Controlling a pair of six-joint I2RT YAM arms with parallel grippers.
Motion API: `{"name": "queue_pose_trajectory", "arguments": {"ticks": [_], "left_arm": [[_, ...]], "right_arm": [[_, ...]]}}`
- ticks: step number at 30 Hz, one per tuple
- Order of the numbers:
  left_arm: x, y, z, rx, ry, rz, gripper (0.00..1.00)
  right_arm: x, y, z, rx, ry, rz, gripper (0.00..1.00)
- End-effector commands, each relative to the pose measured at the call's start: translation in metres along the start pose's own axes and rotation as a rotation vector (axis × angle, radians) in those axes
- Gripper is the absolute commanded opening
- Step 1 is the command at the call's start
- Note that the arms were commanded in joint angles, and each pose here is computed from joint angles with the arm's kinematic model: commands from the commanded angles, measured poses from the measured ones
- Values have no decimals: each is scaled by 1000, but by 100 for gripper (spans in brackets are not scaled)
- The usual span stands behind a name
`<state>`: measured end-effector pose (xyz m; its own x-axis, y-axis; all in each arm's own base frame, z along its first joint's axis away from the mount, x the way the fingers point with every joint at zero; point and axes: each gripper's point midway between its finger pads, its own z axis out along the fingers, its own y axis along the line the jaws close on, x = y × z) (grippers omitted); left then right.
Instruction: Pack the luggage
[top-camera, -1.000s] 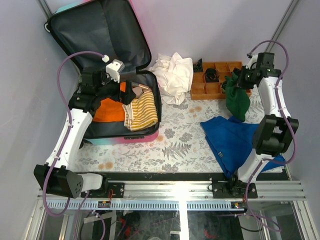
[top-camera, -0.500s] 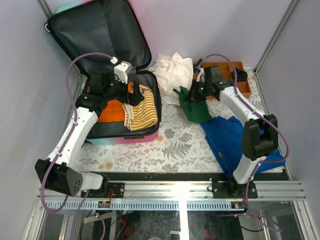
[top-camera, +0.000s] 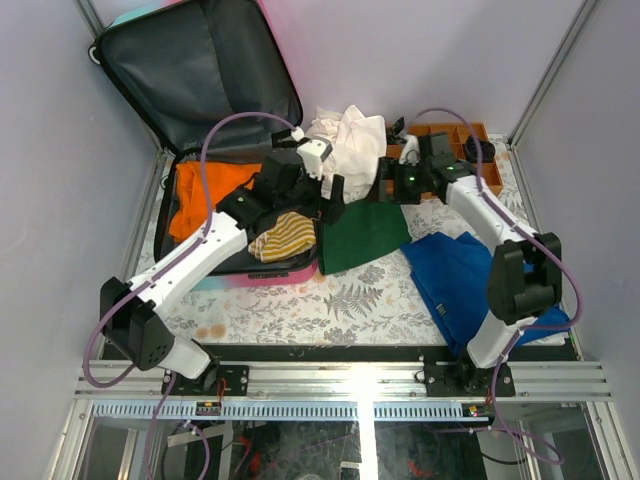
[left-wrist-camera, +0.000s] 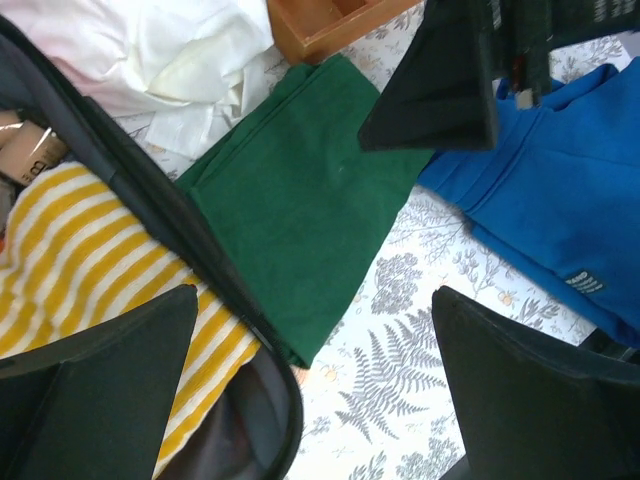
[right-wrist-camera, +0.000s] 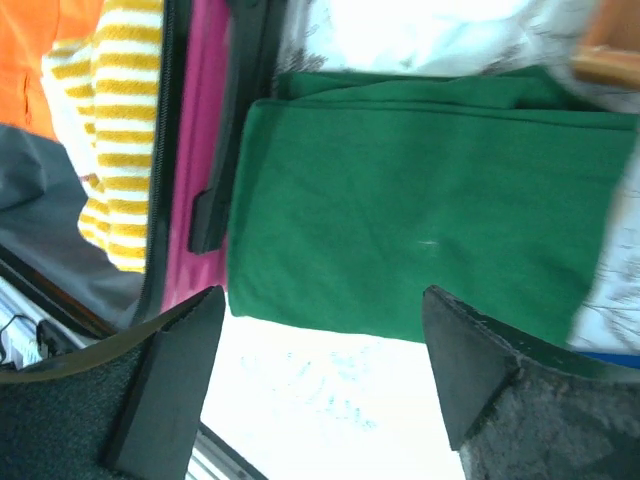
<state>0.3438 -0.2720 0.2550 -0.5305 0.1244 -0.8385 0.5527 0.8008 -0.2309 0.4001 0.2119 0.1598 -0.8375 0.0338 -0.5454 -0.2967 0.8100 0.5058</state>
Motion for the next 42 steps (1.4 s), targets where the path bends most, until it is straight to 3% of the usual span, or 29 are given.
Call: {"name": "queue_pose_trajectory", "arguments": {"ticks": [1,5,9,22,26,31,32,37,42], "left_arm": [[-43,-15,11,-36,-156,-16,100],[-47,-13,17,-61,-172,-20,100],[-48,-9,18,-82,-182,-31,100],[-40,-3,24,-111,-180,-55,100],[-34,2,27,-137,-177,-66,100],[-27,8,32,-165,-165,-73,100],[-26,10,32,-173,-165,-74,100],[-22,6,41,-180,-157,-81,99],[-11,-15,58,-177,-135,-74,97]], "right_arm": [[-22,-40,-39,32,-78,-60,82],[-7,-100,-33,116,39,-61,79],[8,-129,-14,117,122,-38,81],[48,-115,56,33,238,16,73],[56,-108,68,37,260,32,55],[31,-95,52,38,223,35,5],[22,-89,44,38,202,30,1],[-7,-74,3,81,119,41,0],[4,-106,-22,200,159,63,0]]}}
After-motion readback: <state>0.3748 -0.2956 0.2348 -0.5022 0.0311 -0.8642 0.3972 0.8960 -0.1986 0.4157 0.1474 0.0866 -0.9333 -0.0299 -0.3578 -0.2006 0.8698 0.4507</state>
